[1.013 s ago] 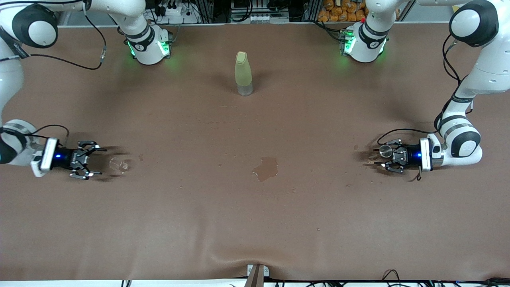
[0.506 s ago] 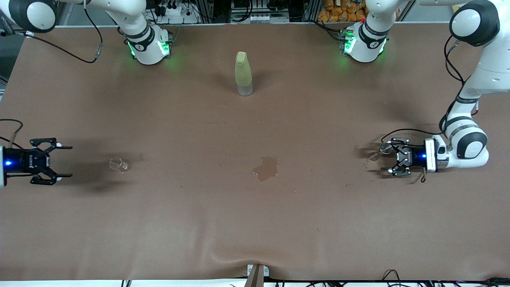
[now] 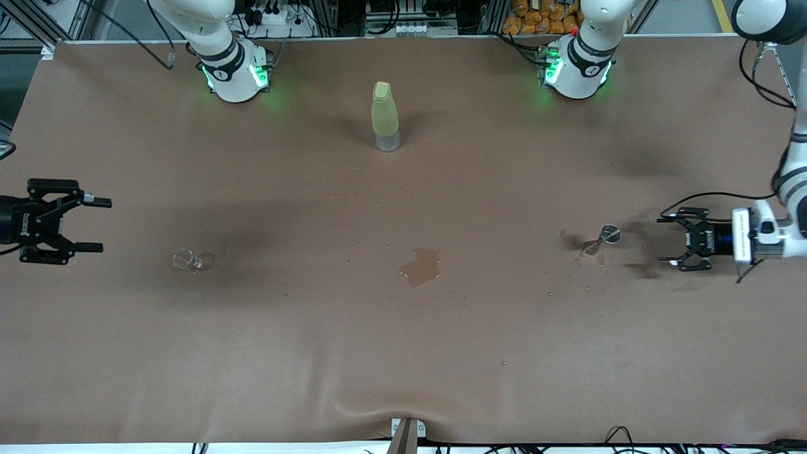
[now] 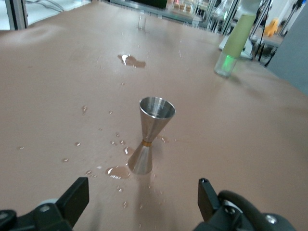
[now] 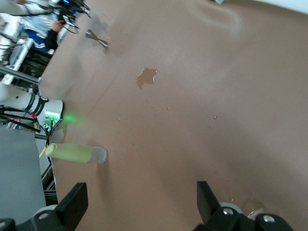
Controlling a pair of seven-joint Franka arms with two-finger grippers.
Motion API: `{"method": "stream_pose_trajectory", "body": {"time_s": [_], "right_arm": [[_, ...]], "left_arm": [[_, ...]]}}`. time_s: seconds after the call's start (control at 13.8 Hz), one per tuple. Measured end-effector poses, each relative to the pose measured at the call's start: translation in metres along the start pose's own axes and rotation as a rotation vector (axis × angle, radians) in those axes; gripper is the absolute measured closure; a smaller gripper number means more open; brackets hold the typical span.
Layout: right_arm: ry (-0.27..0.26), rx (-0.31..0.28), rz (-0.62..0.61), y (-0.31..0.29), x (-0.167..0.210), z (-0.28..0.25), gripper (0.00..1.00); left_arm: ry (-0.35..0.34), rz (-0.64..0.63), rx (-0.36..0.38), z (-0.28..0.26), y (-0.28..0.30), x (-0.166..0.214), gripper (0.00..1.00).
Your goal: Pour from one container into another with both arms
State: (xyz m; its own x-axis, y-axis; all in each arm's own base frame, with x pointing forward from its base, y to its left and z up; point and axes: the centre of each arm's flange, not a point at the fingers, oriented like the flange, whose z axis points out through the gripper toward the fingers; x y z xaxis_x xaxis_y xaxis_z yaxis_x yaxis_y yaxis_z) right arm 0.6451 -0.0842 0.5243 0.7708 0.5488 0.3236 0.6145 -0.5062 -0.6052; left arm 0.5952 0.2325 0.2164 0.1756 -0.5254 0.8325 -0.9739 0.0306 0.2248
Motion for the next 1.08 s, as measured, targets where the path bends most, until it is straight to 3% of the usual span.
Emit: {"method": "stream_pose_trajectory", "body": {"time_s": [0.14, 0.36, 0.51, 0.65, 0.8, 1.08], "right_arm": [[-0.028, -0.083, 0.092, -0.012, 0.01, -0.002, 0.0], [-0.092, -0.281, 0.228, -0.056, 0.026, -0.014, 0.0], [-0.093, -0.374, 0.361, -0.098, 0.028, -0.02, 0.0], [-0.097, -0.478, 0.416, -0.122, 0.018, -0.026, 0.0], [-0.082, -0.583, 0.448, -0.115, -0.001, -0.037, 0.0], [-0.131, -0.683, 0.6, -0.098, -0.041, -0.038, 0.0]], "left_arm": [[-0.069, -0.012, 0.033, -0.028, 0.001, 0.047, 0.0], [-0.198, -0.132, 0.07, -0.048, 0.002, 0.124, 0.0], [-0.275, -0.293, 0.115, -0.046, 0.0, 0.182, 0.0], [-0.341, -0.484, 0.171, -0.035, 0.001, 0.236, 0.0], [-0.449, -0.679, 0.252, -0.02, 0.001, 0.283, 0.0], [-0.578, -0.997, 0.453, 0.017, 0.002, 0.355, 0.0]]}}
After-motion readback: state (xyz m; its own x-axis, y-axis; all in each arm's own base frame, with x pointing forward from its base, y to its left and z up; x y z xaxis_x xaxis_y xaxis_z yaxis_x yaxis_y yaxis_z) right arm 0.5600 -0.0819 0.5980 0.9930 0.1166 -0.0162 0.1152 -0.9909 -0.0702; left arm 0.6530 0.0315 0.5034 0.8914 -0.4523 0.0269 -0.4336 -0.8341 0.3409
